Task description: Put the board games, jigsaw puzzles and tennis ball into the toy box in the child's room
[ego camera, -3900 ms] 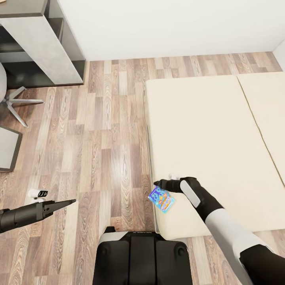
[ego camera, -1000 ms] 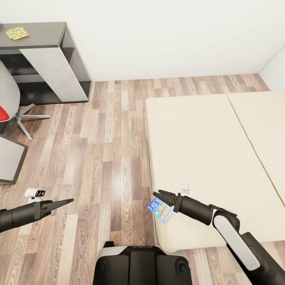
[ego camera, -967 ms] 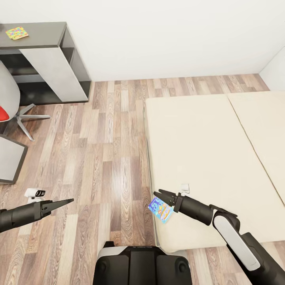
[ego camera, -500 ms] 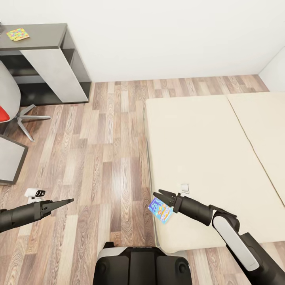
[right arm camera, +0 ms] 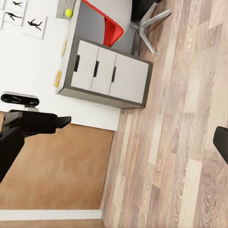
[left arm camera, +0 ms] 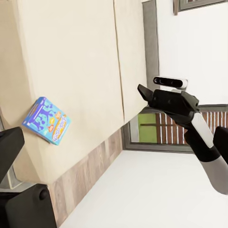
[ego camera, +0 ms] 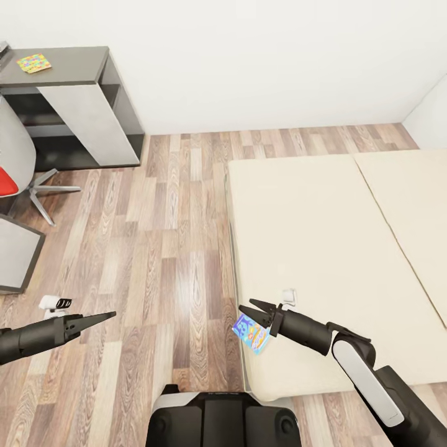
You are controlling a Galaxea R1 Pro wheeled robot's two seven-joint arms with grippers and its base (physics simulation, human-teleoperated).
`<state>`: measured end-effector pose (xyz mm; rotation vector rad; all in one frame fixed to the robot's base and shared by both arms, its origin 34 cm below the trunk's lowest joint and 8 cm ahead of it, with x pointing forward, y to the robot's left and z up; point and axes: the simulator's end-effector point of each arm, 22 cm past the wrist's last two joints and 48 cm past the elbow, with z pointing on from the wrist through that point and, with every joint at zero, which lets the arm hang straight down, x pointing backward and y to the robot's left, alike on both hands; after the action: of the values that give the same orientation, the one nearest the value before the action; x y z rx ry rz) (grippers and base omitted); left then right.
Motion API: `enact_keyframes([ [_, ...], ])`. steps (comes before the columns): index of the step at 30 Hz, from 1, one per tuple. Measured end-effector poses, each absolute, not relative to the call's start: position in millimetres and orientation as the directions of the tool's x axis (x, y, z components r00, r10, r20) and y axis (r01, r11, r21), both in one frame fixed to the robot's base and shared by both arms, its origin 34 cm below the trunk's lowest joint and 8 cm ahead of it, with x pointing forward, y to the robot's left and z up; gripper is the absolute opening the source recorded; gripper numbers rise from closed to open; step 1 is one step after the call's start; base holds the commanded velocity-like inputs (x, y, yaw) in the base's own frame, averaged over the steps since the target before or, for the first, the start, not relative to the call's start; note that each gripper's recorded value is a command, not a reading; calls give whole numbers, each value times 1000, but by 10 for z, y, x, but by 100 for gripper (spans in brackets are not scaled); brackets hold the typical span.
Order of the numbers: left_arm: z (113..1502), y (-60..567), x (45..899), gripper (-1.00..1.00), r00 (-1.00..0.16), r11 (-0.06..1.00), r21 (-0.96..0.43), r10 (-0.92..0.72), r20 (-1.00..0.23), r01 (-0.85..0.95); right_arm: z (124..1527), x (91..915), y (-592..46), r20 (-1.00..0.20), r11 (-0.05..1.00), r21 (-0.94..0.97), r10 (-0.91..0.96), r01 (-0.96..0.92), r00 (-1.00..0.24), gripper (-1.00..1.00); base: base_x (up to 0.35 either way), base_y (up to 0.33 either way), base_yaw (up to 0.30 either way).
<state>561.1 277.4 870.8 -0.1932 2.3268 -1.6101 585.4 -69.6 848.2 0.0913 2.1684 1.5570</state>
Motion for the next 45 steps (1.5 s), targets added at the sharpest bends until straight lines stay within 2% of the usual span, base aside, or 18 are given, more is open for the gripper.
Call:
enact_keyframes([
  [33,8952,2779,5675,100,-934,363,-925,-279,-222,112,8706,5878,-711,-380,363,895,323,-257,-867,100,0,0,0],
  [45,8936,2793,5648,100,-934,400,-907,-254,-251,135,8793,5904,-717,-398,365,890,324,-274,-859,100,0,0,0],
])
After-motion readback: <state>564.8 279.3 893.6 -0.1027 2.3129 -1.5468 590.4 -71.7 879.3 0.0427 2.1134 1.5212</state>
